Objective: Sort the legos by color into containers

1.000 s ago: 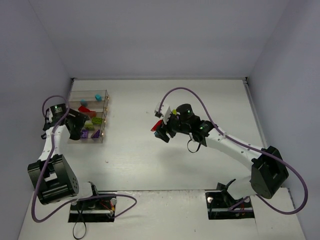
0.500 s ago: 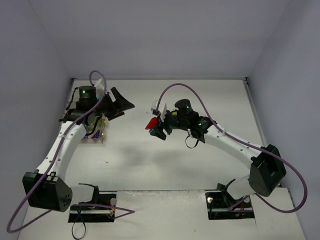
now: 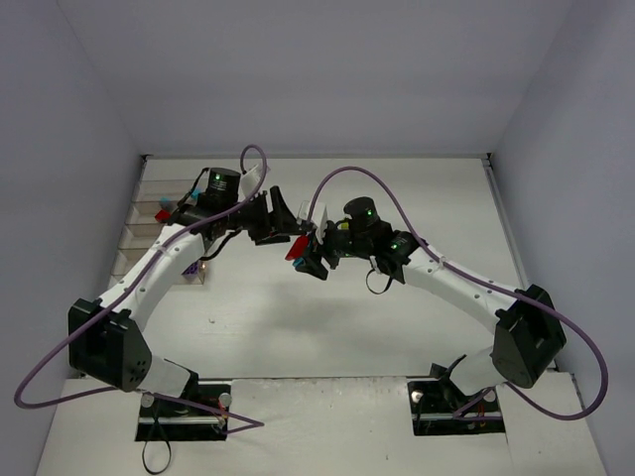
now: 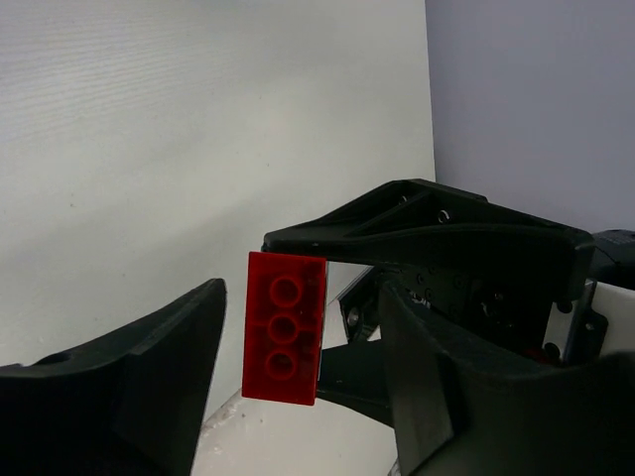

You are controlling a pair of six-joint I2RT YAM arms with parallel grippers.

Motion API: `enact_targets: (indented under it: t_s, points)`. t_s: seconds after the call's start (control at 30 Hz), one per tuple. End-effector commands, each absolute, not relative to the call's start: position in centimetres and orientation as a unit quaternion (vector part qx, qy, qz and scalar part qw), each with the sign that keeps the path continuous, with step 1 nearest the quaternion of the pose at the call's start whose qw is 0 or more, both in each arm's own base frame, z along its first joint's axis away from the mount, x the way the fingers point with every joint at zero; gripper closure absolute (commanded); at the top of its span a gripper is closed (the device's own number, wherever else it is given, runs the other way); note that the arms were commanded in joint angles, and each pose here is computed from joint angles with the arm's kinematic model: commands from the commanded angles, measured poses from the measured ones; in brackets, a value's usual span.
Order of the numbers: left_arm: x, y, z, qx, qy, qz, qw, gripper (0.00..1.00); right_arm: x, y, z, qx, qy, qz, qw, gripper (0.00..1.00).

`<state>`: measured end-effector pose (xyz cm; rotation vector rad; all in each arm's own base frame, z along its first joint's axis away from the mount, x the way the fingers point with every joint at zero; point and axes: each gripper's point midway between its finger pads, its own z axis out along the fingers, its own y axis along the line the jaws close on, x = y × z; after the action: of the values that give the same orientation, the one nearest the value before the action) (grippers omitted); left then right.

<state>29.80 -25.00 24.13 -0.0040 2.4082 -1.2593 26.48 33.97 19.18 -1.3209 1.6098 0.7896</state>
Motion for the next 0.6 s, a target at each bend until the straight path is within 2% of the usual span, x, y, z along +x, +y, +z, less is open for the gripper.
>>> enact_targets:
  t_s: [0.0,0.07,0.1,0.57]
  points:
    - [29.6,-25.8,26.4,0.044,0.852,-0.465,0.236,0.45,26.8,35.1,22.8,-0.541,0.605,0.325,0.485,0.98]
    - [29.6,-25.8,25.9,0.042,0.855,-0.462,0.231,0.57,26.8,35.1,22.7,-0.541,0.607,0.324,0.484,0.98]
    - [29.5,-25.9,25.8,0.043,0.855,-0.463,0.228,0.58,26.8,35.1,22.7,-0.541,0.607,0.324,0.484,0.98]
    - [28.8,-26.2,24.3,0.056,0.873,-0.442,0.199,0.58,27.1,34.9,22.6,-0.541,0.608,0.315,0.489,0.98]
